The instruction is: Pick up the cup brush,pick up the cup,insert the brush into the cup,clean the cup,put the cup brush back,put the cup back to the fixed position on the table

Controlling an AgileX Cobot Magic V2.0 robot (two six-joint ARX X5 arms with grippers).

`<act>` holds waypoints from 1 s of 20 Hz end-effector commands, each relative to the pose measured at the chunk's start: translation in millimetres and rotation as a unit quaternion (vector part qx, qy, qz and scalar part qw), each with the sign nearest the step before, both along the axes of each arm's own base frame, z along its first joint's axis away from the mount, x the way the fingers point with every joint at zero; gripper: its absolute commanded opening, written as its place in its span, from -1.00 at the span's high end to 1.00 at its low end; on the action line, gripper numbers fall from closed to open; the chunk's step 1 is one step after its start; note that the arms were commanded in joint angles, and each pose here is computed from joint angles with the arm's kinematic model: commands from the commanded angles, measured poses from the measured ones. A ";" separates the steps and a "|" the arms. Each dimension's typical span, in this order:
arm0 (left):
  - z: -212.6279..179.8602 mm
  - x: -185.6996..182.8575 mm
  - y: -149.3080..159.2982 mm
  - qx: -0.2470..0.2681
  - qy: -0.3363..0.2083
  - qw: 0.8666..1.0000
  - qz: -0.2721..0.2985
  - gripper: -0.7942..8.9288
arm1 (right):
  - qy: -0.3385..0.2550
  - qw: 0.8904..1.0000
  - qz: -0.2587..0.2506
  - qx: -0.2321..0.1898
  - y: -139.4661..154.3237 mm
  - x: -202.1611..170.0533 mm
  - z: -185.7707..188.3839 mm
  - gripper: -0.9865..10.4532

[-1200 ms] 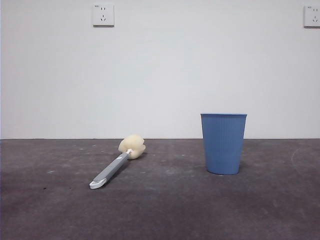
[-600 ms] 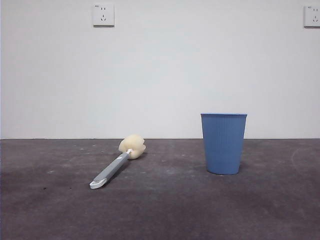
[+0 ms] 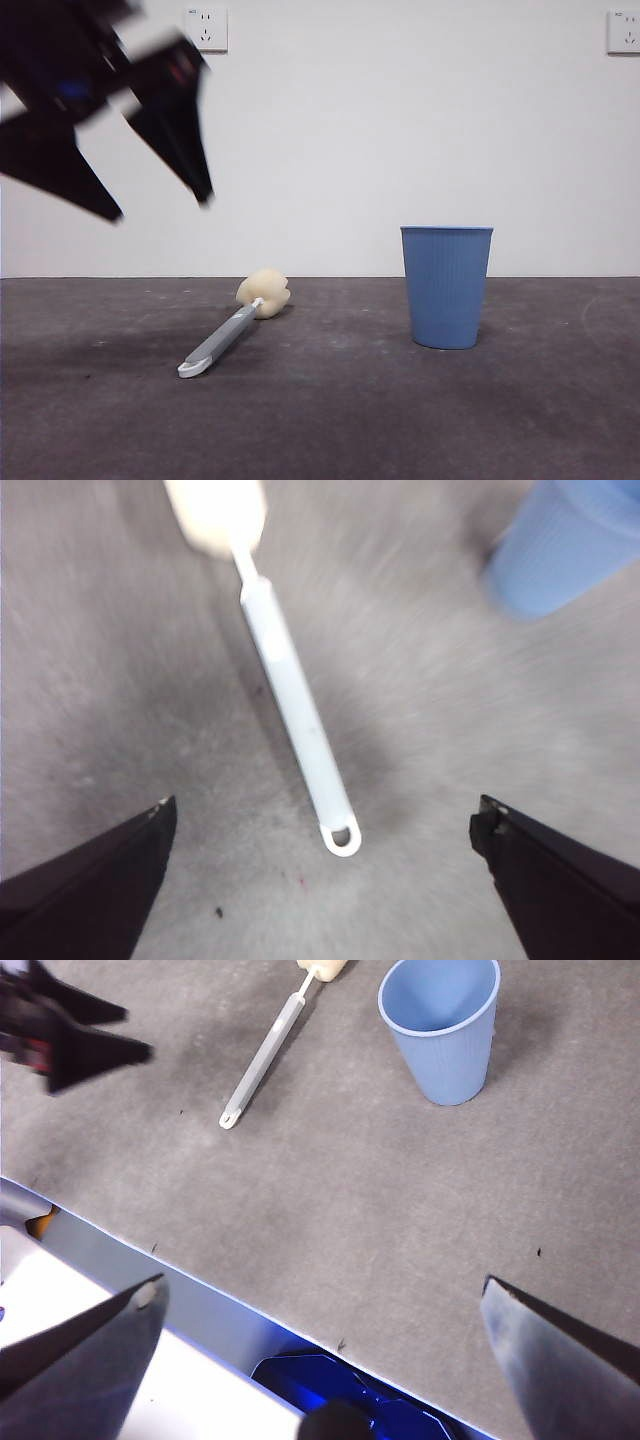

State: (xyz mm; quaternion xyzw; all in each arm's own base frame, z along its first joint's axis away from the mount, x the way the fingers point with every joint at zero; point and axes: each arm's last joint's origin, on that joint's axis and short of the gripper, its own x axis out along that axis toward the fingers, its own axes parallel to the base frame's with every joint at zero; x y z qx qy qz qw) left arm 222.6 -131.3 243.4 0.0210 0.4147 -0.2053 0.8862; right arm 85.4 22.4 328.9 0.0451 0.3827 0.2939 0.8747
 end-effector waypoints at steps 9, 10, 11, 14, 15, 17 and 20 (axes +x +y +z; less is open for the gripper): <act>-45.1 66.4 -60.2 0.075 0.044 0.996 0.031 -0.19 | -0.002 1.000 -0.003 0.003 0.2 0.1 1.2 -0.16; -49.5 67.9 -61.1 0.078 0.048 0.995 0.032 -0.19 | -0.002 1.000 -0.003 0.002 0.2 0.1 1.2 -0.16; -53.7 69.2 -61.9 0.082 0.051 0.995 0.033 -0.19 | -0.002 1.000 -0.003 0.002 0.2 0.1 1.2 -0.16; -62.6 72.1 -63.2 0.091 0.055 0.993 0.041 -0.19 | -0.002 1.000 -0.003 0.002 0.2 0.1 1.2 -0.16; -63.9 72.8 -63.7 0.086 0.057 0.993 0.049 -0.19 | -0.002 1.000 -0.003 0.002 0.1 0.0 1.3 -0.16; -65.8 74.1 -64.6 0.079 0.058 0.994 0.058 -0.19 | -0.002 1.000 -0.003 0.003 0.2 0.0 1.3 -0.16; -69.8 73.8 -64.4 0.084 0.067 0.992 0.059 -0.19 | -0.001 1.000 -0.004 0.004 0.2 0.0 1.2 -0.16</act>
